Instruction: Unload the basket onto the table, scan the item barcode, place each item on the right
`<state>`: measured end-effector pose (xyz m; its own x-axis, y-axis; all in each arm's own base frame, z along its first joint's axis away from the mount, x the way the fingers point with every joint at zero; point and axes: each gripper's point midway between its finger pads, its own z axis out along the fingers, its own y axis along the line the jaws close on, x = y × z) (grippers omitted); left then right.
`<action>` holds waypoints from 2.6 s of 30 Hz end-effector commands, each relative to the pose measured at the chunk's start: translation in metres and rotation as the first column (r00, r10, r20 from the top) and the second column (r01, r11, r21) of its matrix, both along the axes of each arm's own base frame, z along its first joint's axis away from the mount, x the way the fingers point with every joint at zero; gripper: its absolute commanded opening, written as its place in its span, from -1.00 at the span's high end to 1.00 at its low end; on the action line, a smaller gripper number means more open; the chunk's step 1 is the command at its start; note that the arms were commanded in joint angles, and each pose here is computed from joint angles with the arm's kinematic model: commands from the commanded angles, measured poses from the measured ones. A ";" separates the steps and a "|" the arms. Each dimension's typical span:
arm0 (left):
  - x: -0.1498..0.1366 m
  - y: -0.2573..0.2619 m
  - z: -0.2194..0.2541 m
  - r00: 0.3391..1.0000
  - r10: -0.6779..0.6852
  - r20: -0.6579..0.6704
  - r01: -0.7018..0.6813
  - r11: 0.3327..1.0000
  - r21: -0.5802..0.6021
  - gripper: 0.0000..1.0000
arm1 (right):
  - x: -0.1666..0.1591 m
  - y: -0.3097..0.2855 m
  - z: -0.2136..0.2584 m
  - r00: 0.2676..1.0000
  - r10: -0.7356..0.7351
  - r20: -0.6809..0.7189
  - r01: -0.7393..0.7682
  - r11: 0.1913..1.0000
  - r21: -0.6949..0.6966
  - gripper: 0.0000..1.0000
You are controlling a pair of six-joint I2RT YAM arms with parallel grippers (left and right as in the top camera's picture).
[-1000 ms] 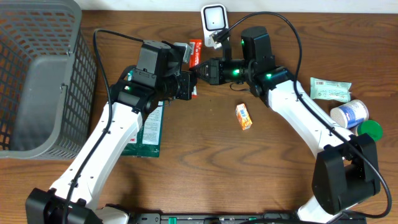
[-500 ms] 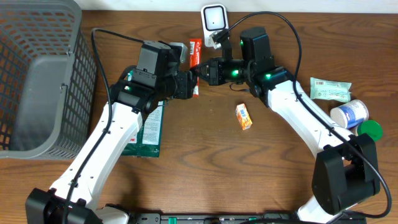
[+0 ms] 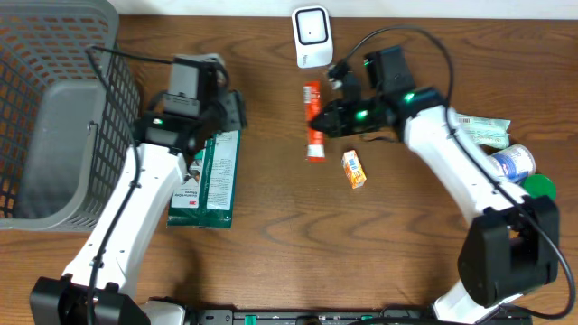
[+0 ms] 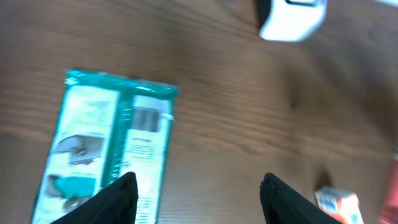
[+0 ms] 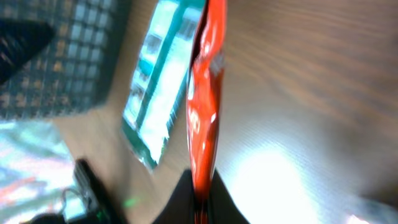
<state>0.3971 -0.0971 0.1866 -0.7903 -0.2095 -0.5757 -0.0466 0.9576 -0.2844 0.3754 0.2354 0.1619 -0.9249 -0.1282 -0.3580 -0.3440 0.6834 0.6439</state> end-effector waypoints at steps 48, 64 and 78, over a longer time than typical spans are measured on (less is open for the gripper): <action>-0.082 -0.139 0.106 0.399 -0.731 0.553 0.917 0.328 -0.227 -0.20 | -0.008 0.031 0.166 0.981 0.129 0.146 -0.164 0.953 0.256 0.98; -0.082 -0.139 0.106 0.420 -0.727 0.542 0.907 0.334 -0.255 0.82 | -0.020 0.050 0.166 0.963 0.191 0.191 -0.234 0.942 0.242 0.98; -0.082 -0.139 0.106 0.433 -0.725 0.536 0.901 0.338 -0.271 0.85 | -0.020 0.045 0.156 0.966 0.185 0.180 -0.220 0.956 0.195 0.46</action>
